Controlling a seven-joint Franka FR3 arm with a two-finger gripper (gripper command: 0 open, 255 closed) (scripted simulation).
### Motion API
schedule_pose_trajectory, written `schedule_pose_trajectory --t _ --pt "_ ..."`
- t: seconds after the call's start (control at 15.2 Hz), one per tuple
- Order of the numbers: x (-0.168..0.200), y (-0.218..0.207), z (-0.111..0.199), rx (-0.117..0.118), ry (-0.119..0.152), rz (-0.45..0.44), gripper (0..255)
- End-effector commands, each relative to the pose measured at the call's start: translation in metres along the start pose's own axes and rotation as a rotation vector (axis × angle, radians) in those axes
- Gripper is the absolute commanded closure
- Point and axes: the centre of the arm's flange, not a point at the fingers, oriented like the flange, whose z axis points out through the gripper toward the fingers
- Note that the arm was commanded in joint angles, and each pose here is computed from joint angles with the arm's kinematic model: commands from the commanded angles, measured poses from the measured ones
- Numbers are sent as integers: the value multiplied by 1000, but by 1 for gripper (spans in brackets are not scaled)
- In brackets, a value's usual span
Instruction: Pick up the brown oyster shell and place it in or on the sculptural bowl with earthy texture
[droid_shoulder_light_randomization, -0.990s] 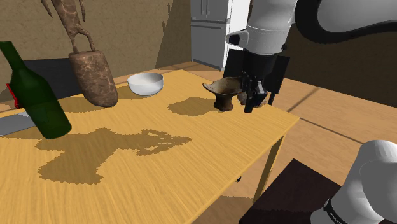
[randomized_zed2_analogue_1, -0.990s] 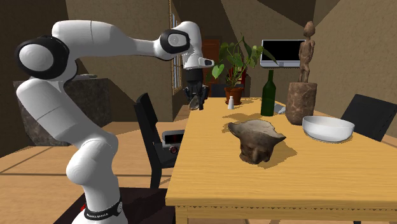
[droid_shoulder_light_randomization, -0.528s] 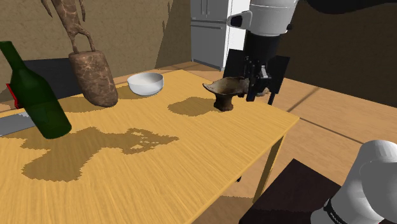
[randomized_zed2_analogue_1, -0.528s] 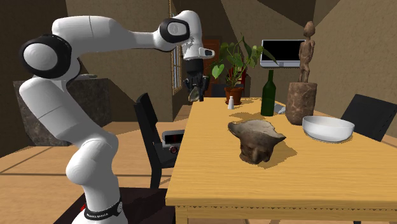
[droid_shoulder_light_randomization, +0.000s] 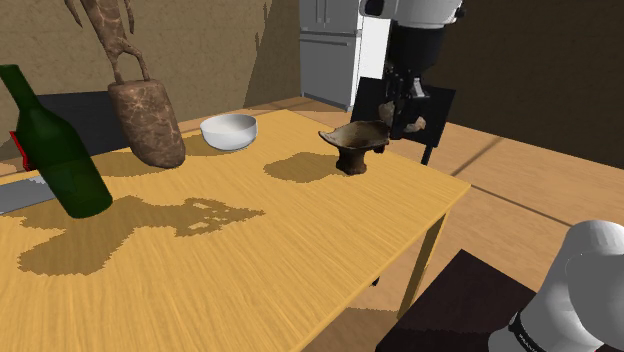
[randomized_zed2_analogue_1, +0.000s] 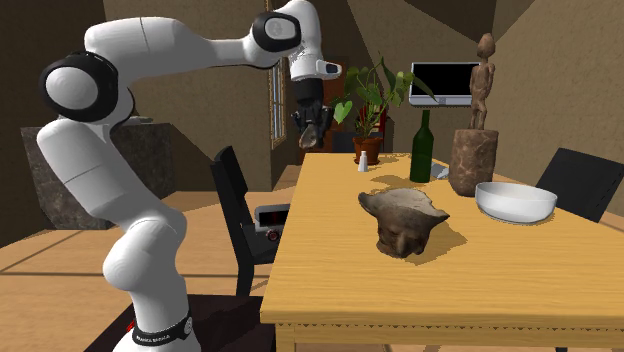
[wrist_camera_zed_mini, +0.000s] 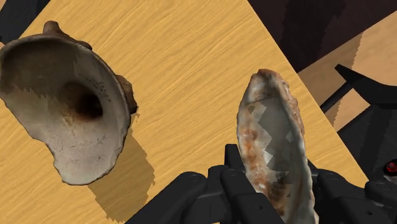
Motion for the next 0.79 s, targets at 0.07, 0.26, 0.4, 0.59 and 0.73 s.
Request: schedule_pose_trajectory --t 0.07,0.26,0.4,0.59,0.73 --pt "2 38 5 0 0 0 255" --pt "1 77 11 0 0 0 255" --pt "1 103 15 0 0 0 255" --pt "0 142 21 0 0 0 255" --pt "0 169 25 0 0 0 255"
